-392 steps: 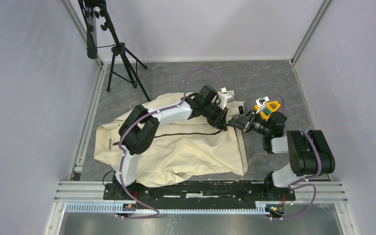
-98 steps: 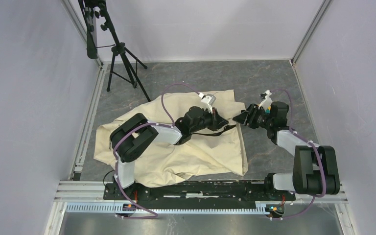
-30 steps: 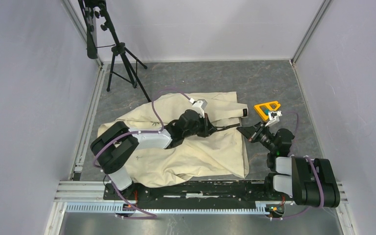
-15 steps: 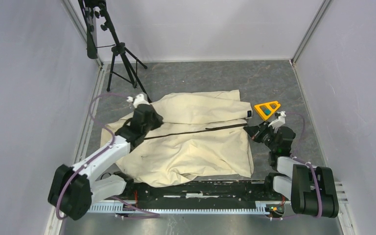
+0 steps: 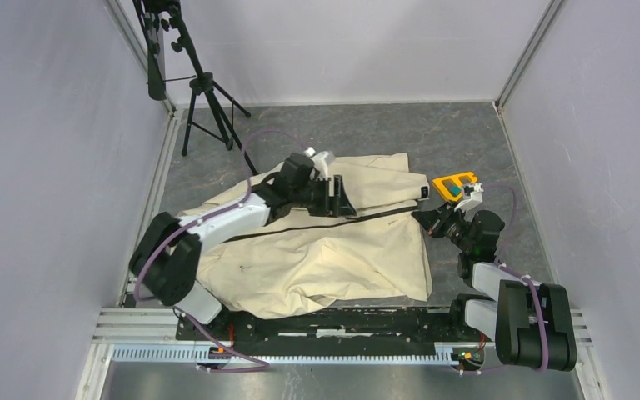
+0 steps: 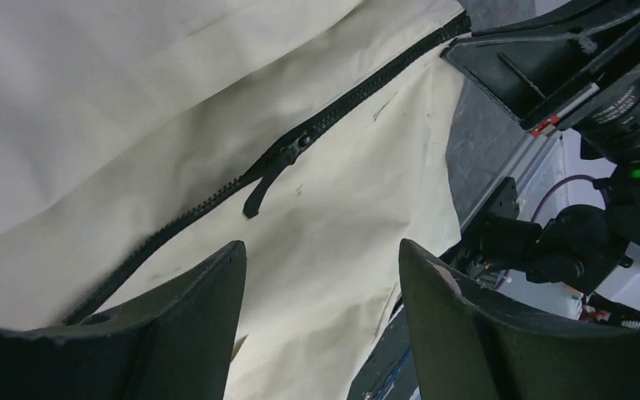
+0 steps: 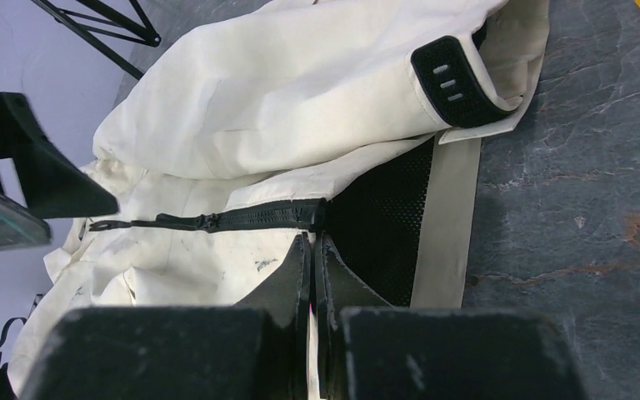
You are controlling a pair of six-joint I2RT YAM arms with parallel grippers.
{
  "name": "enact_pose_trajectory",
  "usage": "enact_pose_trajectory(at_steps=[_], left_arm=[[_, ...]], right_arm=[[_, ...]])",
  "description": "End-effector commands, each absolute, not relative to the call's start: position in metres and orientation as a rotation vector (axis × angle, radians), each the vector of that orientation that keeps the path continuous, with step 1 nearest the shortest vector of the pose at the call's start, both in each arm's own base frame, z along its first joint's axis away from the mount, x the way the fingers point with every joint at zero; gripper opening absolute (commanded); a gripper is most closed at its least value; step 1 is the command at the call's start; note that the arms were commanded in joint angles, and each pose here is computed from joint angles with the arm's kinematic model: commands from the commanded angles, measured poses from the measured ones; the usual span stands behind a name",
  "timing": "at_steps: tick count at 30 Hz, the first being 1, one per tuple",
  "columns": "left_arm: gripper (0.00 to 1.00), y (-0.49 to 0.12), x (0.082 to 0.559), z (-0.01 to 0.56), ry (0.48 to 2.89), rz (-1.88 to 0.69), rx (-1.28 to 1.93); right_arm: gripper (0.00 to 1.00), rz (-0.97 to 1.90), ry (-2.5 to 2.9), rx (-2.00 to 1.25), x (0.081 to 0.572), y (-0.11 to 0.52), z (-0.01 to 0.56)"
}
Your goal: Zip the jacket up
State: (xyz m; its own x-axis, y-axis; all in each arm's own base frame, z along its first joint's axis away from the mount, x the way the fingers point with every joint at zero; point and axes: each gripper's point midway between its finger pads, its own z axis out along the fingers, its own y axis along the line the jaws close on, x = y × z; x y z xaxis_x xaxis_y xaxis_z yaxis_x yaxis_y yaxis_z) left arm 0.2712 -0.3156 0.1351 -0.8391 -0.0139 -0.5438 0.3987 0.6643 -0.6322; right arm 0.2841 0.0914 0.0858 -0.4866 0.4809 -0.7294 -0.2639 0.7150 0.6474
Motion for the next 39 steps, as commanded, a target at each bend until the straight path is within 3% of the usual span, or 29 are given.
enact_pose_trajectory(at_steps=[1, 8, 14, 19, 26, 30, 36, 39], left_arm=[[0.72, -0.343, 0.268, 0.125, 2.439, -1.121, 0.433], [0.69, -0.344, 0.28, 0.1, 2.516, -1.002, 0.428], [0.67, -0.362, 0.278, 0.09, 2.548, -1.085, 0.451], [0.45, -0.365, 0.28, 0.085, 2.567, -1.081, 0.468], [0.3, -0.367, 0.282, 0.08, 2.577, -1.067, 0.484], [0.03, -0.365, 0.279, 0.075, 2.592, -1.004, 0.512], [0.02, -0.294, 0.298, 0.074, 2.554, -0.509, 0.326], [0.02, -0.266, 0.298, 0.085, 2.494, -0.434, 0.29]], right_arm=[[0.0, 0.903, 1.807, 0.074, 0.292, 0.096, 0.108], [0.0, 0.911, 1.799, 0.073, 0.292, 0.097, 0.111], [0.0, 0.92, 1.796, 0.071, 0.292, 0.098, 0.111], [0.0, 0.92, 1.792, 0.07, 0.292, 0.098, 0.112], [0.0, 0.925, 1.793, 0.07, 0.291, 0.098, 0.112], [0.0, 0.908, 1.797, 0.087, 0.293, 0.096, 0.111], [0.0, 0.695, 1.773, 0.345, 0.294, 0.051, 0.096], [0.0, 0.697, 1.751, 0.371, 0.292, 0.045, 0.097]])
